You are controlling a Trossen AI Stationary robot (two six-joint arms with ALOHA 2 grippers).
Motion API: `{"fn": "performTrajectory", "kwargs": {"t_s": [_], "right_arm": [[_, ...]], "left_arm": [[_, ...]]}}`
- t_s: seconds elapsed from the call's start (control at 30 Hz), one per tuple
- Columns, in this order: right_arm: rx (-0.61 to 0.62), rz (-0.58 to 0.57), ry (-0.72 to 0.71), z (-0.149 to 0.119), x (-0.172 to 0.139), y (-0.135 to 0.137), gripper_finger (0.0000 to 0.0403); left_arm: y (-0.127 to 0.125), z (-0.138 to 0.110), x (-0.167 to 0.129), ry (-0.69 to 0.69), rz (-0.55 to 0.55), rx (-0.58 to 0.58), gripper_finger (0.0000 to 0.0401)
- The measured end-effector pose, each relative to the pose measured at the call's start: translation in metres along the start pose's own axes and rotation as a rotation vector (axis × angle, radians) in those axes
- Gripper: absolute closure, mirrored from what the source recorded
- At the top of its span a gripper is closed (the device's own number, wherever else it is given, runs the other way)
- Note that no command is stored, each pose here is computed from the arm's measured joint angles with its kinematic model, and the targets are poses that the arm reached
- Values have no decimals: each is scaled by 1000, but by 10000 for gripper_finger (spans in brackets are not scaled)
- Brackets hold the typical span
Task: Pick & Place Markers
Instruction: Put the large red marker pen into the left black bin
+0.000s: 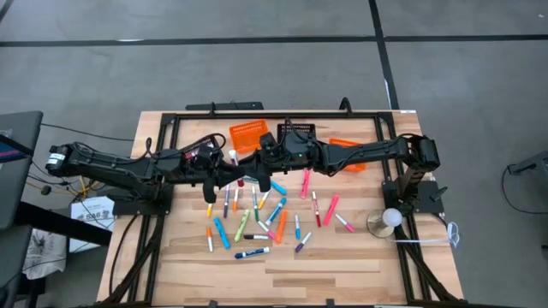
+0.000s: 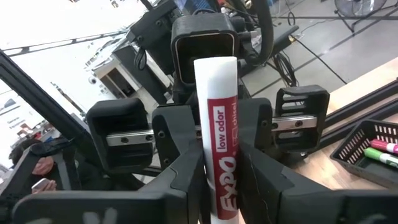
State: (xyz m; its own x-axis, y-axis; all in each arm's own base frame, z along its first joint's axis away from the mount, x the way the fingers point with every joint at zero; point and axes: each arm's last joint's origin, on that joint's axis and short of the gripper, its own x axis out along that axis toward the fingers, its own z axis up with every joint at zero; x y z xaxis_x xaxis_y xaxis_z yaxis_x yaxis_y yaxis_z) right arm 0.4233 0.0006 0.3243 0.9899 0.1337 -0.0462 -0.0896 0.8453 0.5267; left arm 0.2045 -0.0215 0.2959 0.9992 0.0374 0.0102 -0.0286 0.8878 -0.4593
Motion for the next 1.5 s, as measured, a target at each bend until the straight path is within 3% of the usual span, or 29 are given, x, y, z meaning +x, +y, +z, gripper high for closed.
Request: {"fn": "performTrajectory", "kwargs": {"t_s": [0.13, 0.43, 0.57, 0.83, 1.03, 1.23, 1.37, 1.5], "right_arm": [[0, 36, 23, 0, 0, -1, 305], [20, 115, 149, 2, -5, -12, 301], [27, 89, 181, 2, -7, -18, 301], [18, 5, 237, 5, -13, -42, 301], [32, -141, 284, 9, -23, -73, 301], [51, -213, 325, 14, -34, -90, 301], [-23, -219, 306, 25, -44, -80, 301], [-122, -315, 267, 39, -61, -63, 301]], "left_arm": [[0, -1, 0, 6, 0, 15, 313], [2, -5, 0, 52, 17, 60, 333], [3, -6, 0, 57, 33, 60, 319], [3, -4, -5, 57, 47, 52, 330], [1, 1, -15, 62, 26, 46, 324], [12, -4, -39, 163, 201, 130, 327], [24, -10, -53, 258, 342, 167, 321], [36, -15, -61, 354, 437, 184, 327]]}}
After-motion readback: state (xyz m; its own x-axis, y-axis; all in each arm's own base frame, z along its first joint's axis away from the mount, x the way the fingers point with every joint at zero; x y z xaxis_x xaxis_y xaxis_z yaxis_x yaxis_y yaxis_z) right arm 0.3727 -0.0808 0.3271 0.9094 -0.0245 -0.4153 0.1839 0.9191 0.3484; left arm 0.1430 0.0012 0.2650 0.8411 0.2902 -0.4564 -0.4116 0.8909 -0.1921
